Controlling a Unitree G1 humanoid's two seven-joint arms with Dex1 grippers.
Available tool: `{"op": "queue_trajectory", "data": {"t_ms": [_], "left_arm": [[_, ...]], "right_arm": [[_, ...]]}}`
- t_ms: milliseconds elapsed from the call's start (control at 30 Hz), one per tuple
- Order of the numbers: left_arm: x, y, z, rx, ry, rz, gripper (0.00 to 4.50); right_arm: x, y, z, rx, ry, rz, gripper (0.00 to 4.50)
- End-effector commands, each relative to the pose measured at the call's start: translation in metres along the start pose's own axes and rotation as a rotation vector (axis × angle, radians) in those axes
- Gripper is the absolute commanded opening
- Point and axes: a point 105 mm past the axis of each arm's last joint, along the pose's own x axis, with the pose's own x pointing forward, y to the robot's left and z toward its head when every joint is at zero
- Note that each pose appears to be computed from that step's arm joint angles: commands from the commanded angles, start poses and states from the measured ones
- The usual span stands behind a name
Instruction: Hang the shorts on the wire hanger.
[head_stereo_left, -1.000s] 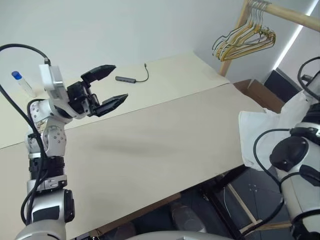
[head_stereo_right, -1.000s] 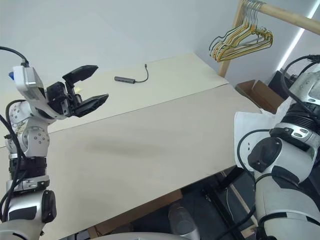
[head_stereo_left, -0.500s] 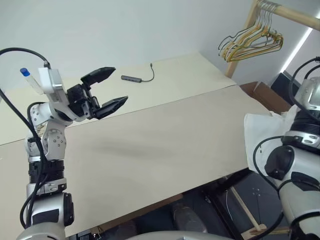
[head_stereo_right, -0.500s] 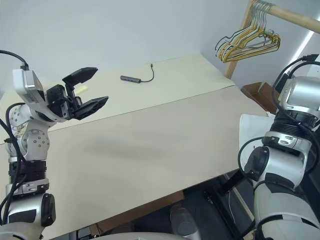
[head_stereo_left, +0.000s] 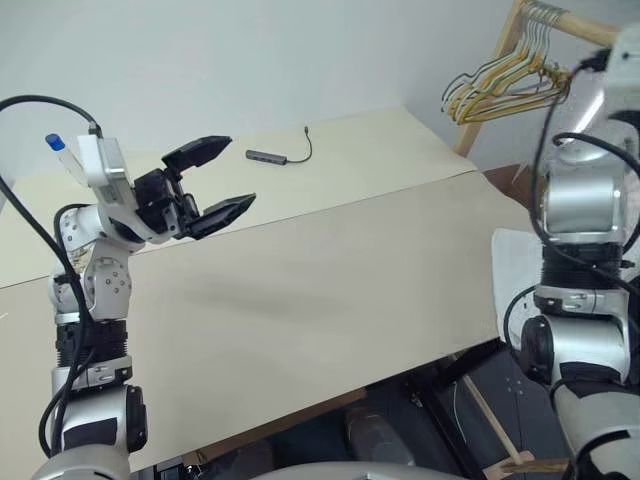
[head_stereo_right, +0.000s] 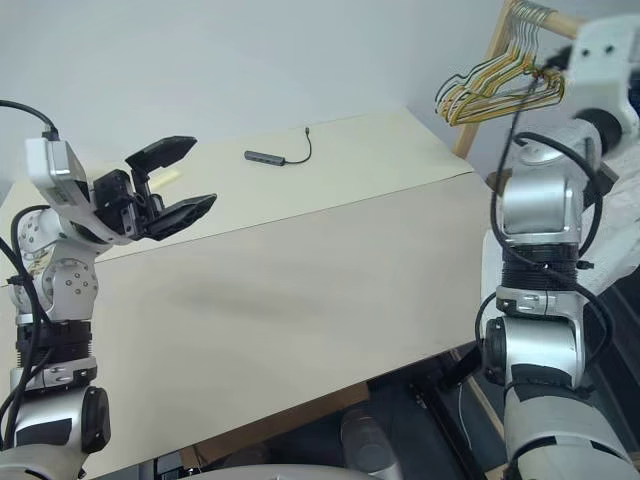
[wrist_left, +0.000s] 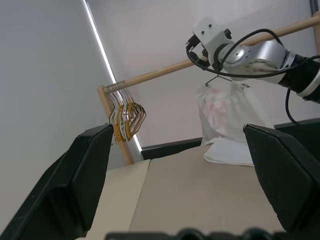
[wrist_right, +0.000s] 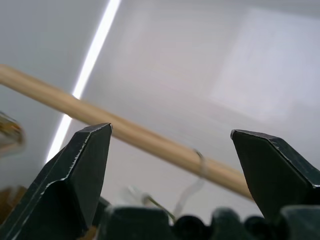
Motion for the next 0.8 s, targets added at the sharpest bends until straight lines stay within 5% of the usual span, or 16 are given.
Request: {"op": "queue_trajectory", "data": {"t_ms": [33, 233, 367, 533, 800], "left_arm": [[-0.013, 0.003, 0.008, 0.062, 0.039, 0.047, 4.5], [-0.032, -0.012, 0.008, 0.012, 0.117, 0.119, 4.5], [-0.048, -0.024, -0.005, -0.031, 0.224, 0.228, 4.5], [-0.061, -0.043, -0.026, -0.062, 0.353, 0.268, 4.5], [-0.069, -0.056, -0.038, -0.172, 0.375, 0.295, 4.5]], "right_arm": [[-0.008, 0.035, 0.035, 0.064, -0.166, 0.224, 4.47], [-0.052, 0.108, 0.043, 0.105, -0.24, 0.714, 4.47], [-0.111, 0.153, 0.033, 0.102, -0.245, 1.113, 4.47], [-0.172, 0.162, 0.021, 0.12, -0.266, 1.489, 4.47], [-0.222, 0.15, -0.007, -0.003, -0.324, 1.76, 4.47]]}}
